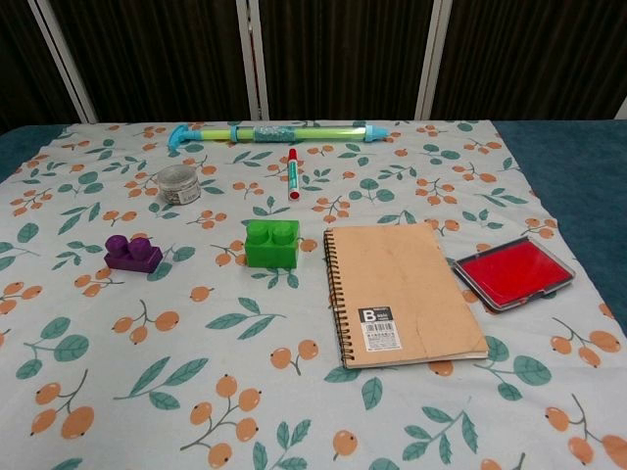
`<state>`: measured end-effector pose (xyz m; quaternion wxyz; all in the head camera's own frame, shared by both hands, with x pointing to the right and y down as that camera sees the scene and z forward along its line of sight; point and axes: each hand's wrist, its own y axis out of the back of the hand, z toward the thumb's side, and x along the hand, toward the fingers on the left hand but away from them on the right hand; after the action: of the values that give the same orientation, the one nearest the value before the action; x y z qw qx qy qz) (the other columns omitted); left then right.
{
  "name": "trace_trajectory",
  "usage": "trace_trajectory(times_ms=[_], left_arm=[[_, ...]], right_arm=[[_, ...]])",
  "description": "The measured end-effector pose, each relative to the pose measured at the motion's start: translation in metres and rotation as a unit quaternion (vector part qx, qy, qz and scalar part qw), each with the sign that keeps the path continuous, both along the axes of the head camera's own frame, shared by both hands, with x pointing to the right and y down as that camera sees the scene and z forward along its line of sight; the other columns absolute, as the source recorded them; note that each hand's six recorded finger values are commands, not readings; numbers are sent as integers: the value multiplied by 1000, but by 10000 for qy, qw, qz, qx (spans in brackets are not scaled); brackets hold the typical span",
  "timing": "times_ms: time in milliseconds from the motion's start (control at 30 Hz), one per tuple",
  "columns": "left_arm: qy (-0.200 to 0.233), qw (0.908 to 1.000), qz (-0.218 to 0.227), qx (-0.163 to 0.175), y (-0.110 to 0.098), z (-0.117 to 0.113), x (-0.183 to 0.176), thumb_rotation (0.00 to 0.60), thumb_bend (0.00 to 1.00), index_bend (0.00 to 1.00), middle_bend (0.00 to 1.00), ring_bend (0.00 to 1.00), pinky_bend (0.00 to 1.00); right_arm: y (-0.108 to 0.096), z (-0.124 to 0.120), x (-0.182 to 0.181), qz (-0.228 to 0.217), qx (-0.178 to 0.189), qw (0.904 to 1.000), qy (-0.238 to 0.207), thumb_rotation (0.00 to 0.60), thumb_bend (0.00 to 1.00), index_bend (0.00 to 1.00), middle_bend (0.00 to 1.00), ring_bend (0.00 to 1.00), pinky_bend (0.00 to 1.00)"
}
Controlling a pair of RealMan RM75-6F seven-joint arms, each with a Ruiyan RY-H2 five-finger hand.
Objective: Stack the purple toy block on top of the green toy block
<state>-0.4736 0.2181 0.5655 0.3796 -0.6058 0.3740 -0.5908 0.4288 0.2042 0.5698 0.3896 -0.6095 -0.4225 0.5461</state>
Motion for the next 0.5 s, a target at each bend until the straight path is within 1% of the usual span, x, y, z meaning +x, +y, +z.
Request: trace_trajectory(times_ms=[167, 267, 500], left_arm=[[-31, 10000, 5, -30, 0, 2, 0, 600, 87, 87, 59, 0, 0], [-25, 10000, 1, -48, 0, 3, 1, 600, 86, 102, 62, 0, 0], [-100, 9998, -100, -126, -2, 11, -5, 600, 86, 100, 73, 0, 0]], right_arm=[[1, 3, -3, -49, -46, 10000, 38, 600, 224, 19, 63, 49, 0], [2, 3, -3, -57, -50, 10000, 46, 600, 223, 19, 64, 49, 0], [1, 2, -3, -41, -34, 10000, 57, 600, 223, 19, 63, 49, 0]])
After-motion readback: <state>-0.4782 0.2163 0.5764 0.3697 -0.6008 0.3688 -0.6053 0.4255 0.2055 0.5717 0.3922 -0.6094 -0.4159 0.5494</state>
